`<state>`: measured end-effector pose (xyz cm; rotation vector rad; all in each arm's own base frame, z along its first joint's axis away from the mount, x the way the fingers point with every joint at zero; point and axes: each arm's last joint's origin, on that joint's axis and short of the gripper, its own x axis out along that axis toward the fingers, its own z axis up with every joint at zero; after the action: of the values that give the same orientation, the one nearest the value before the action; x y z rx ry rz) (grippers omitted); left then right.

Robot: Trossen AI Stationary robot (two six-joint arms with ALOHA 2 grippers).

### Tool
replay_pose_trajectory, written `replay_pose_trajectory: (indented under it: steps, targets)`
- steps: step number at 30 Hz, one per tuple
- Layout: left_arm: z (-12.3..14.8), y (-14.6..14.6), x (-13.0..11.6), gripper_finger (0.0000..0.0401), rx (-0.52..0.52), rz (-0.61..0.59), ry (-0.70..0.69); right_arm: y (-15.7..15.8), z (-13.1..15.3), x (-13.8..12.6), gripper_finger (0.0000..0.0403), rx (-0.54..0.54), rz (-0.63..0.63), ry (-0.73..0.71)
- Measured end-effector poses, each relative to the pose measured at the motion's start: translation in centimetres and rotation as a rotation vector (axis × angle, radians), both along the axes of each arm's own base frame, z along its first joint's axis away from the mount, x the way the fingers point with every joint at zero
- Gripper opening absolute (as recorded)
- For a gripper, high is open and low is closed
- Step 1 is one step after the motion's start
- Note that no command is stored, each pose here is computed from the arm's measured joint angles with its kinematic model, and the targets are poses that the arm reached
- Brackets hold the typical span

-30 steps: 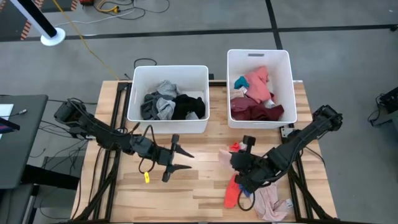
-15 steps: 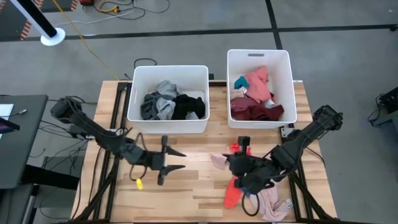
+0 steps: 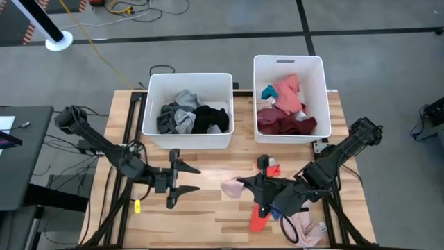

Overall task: Sort clothes
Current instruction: Put the light pink sock into the right white laundry organizer

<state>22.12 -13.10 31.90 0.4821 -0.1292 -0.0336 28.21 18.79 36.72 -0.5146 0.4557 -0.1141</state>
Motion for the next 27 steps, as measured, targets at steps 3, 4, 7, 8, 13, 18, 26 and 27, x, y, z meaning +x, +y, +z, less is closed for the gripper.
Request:
replay_pose_trajectory:
  steps: [3,4,7,8,13,18,26,27]
  targets:
    - [0.6,0.2,1.2,0.0254,-0.02,-0.045,0.059,0.1,0.4,0.2,0.0,-0.033,0.026,-0.024]
    - [0.9,0.3,1.7,0.0258,-0.025,-0.061,0.072,0.1,0.5,0.3,0.0,-0.046,0.035,-0.03]
    - [1.5,0.5,3.1,0.0263,-0.023,-0.097,0.122,0.2,0.8,0.5,0.0,-0.075,0.054,-0.056]
    - [1.6,0.5,3.6,0.0263,-0.02,-0.107,0.141,0.1,0.9,0.6,0.0,-0.081,0.057,-0.063]
    - [1.7,0.6,6.3,0.0262,-0.016,-0.158,0.225,-0.1,1.1,0.8,0.0,-0.097,0.055,-0.069]
    - [1.4,1.1,9.1,0.0261,-0.034,-0.111,0.248,-0.3,1.0,0.9,0.0,-0.104,0.051,-0.061]
    - [1.6,1.7,11.4,0.0201,0.047,-0.105,0.289,-0.5,0.4,0.5,0.0,-0.142,0.004,-0.01]
    - [1.6,1.8,11.5,0.0179,0.061,-0.105,0.298,-0.5,0.2,0.3,0.0,-0.147,-0.002,0.0]
